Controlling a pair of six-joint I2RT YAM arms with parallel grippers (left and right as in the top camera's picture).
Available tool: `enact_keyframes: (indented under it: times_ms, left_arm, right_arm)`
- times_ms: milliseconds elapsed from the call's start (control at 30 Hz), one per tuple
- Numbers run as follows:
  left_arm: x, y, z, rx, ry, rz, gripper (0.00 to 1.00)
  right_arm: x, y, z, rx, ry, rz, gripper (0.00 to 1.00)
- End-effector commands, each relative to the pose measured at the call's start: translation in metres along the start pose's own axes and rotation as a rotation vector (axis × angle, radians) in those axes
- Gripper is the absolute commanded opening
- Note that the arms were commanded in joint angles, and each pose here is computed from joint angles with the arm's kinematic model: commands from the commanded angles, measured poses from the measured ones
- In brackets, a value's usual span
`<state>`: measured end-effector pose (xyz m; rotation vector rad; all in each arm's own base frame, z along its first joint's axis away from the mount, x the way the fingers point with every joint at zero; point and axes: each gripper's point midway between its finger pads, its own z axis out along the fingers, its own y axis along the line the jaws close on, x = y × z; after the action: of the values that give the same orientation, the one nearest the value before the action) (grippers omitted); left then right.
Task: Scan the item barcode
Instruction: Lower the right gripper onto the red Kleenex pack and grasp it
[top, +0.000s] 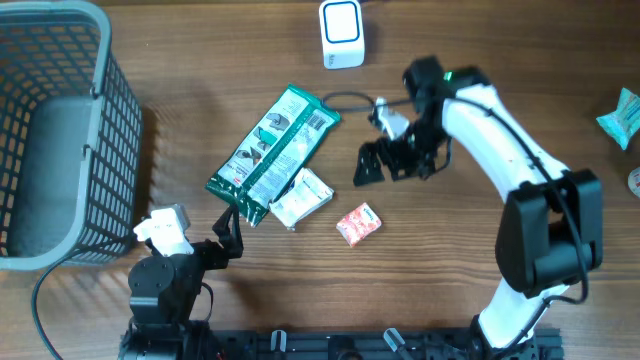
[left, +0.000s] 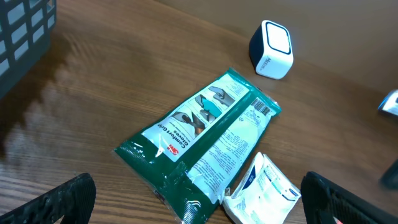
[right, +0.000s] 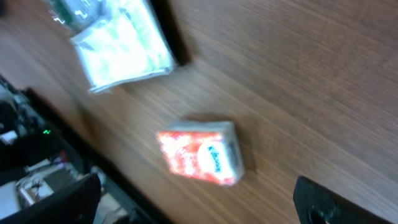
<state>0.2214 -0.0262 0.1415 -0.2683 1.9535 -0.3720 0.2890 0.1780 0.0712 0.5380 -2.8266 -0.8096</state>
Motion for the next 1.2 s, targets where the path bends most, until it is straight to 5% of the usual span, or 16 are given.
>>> enact_keyframes:
  times_ms: [0, 533, 633, 933, 967, 1033, 1167]
  left_arm:
    - [-0.001, 0.004, 0.0, -0.016, -0.008, -0.011, 1.0]
    - [-0.001, 0.004, 0.0, -0.016, -0.008, -0.011, 1.0]
    - [-0.001, 0.004, 0.0, -0.016, -0.008, -0.011, 1.0]
    - [-0.001, 0.004, 0.0, -0.016, -0.008, -0.011, 1.0]
    - [-0.001, 0.004, 0.0, -0.016, -0.008, -0.011, 1.0]
    - [-0.001, 0.004, 0.0, -0.016, -0.008, -0.011, 1.0]
    - [-0.001, 0.004, 0.0, -0.016, -0.008, -0.011, 1.0]
  right_arm:
    - [0.009, -0.01, 0.023, -0.029, 0.012, 0.02, 1.0]
    - [0.027, -0.007, 0.086, -0.062, -0.003, -0.028, 0.99]
    - [0.036, -0.004, 0.095, -0.029, 0.031, -0.051, 0.93]
    - [0.059, -0.02, 0.104, 0.076, 0.101, 0.013, 0.56]
    - [0.061, -0.021, 0.105, 0.075, 0.105, 0.016, 0.48]
    - [0.063, -0.022, 0.106, 0.076, 0.111, 0.028, 0.05]
    - [0.063, -0.021, 0.106, 0.073, 0.109, 0.027, 0.04]
